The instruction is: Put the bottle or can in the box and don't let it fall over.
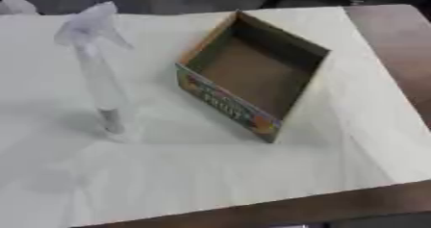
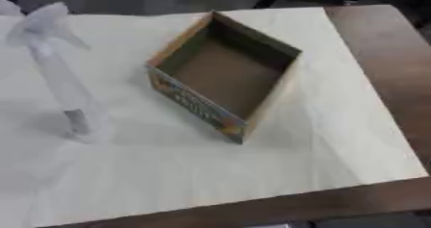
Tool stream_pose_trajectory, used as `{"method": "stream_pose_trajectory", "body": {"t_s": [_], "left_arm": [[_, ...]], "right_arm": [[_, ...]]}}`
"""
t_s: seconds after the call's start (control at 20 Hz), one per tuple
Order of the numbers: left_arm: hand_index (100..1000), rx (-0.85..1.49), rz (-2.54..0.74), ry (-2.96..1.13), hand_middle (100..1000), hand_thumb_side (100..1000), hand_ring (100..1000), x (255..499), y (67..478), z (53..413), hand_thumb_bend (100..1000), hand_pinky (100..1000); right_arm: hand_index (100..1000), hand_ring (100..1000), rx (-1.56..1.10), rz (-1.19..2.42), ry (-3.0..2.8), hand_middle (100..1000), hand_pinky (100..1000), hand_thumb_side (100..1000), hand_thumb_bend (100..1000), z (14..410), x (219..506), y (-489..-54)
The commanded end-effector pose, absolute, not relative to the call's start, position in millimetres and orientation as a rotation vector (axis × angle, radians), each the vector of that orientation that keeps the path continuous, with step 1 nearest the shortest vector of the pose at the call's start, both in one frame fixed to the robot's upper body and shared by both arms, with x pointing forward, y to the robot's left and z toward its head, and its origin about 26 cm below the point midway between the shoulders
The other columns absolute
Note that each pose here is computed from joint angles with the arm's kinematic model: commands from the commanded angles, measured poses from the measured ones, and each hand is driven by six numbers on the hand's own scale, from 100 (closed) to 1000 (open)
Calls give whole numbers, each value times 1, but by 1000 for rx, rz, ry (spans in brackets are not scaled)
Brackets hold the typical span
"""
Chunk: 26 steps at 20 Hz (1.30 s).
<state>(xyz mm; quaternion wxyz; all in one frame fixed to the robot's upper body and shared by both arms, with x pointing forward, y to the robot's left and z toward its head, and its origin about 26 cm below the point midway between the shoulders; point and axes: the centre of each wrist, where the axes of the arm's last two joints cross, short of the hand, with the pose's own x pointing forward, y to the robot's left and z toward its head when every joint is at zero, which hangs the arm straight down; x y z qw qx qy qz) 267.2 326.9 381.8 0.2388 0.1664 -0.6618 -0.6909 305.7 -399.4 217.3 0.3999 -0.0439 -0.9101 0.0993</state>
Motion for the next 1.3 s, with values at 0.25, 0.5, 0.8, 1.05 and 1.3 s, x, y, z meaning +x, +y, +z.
{"method": "stream_pose_trajectory", "body": {"t_s": [0.25,0.5,0.8,1.05,1.3], "left_arm": [[933,495,-1954,-1744,822,817,802,265,314,390,100,760],[935,496,-1952,-1719,815,827,793,268,308,387,100,752],[936,526,-1932,-1703,811,823,791,270,301,386,100,751],[940,542,-1901,-1699,809,831,787,272,297,383,100,747],[943,571,-1860,-1694,808,837,783,273,292,381,100,743]], "right_arm": [[907,1000,-130,310,-2316,1000,957,208,100,230,305,-401],[907,1000,-123,314,-2314,1000,959,211,100,229,306,-401],[907,1000,-115,321,-2313,1000,960,213,100,230,306,-400],[907,1000,-109,324,-2313,1000,961,216,100,230,307,-399],[908,1000,-104,329,-2314,1000,962,219,100,230,307,-398]]}}
